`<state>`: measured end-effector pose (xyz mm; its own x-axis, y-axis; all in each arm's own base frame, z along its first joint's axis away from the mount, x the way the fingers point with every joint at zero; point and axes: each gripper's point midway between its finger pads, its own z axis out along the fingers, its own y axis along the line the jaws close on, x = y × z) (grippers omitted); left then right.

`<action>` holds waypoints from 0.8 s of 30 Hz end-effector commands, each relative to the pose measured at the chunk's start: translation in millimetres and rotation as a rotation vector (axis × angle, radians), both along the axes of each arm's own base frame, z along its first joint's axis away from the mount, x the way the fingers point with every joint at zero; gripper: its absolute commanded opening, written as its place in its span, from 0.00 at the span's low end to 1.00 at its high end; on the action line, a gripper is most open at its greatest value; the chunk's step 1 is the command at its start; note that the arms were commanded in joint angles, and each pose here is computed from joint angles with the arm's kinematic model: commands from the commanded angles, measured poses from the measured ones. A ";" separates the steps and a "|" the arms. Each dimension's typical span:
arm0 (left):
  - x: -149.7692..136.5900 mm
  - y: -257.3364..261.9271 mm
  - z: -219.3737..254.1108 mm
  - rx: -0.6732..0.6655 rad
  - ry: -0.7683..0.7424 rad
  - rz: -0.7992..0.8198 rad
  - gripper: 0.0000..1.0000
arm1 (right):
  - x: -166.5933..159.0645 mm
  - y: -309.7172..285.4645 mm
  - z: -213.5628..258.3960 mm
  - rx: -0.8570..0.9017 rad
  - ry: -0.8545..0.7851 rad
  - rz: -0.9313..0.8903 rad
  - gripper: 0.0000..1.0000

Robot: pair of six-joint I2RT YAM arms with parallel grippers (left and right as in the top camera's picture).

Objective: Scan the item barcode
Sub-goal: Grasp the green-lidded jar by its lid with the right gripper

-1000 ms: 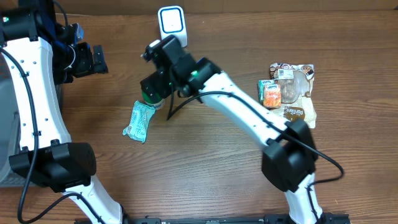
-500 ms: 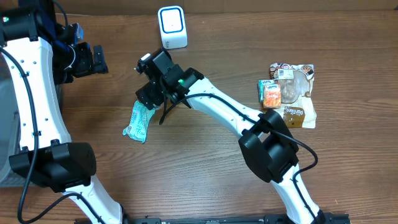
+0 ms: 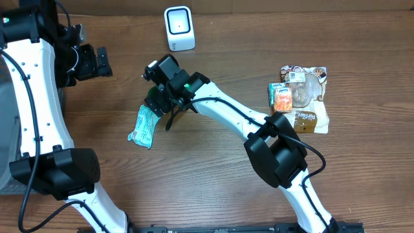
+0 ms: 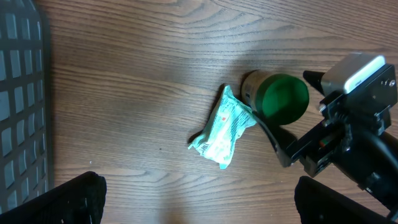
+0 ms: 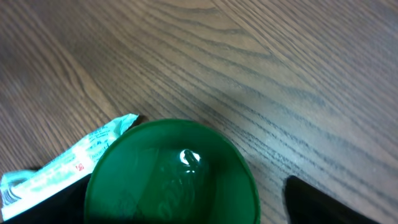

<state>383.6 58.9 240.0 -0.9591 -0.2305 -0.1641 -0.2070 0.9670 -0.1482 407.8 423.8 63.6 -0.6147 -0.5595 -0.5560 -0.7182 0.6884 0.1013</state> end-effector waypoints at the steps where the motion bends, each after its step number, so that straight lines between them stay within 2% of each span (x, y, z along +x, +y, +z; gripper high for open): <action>1: -1.4 -1.0 14.0 0.015 -0.043 -0.020 1.00 | -2.4 3.5 -1.5 0.003 0.005 0.012 0.80; 7: -1.5 -0.8 14.1 0.015 -0.043 -0.020 0.99 | -1.9 3.3 -1.4 0.003 0.004 0.011 0.72; 11: -1.6 -1.0 14.1 0.015 -0.043 -0.020 0.99 | -1.5 2.5 7.3 0.010 -0.003 0.010 0.72; 20: -1.9 1.8 14.0 0.015 -0.043 -0.013 0.99 | -9.6 -44.3 95.3 0.005 0.018 -0.062 0.71; 24: -1.9 1.8 14.0 0.015 -0.043 -0.013 0.99 | -15.7 -83.5 106.0 -0.037 0.094 -0.155 0.71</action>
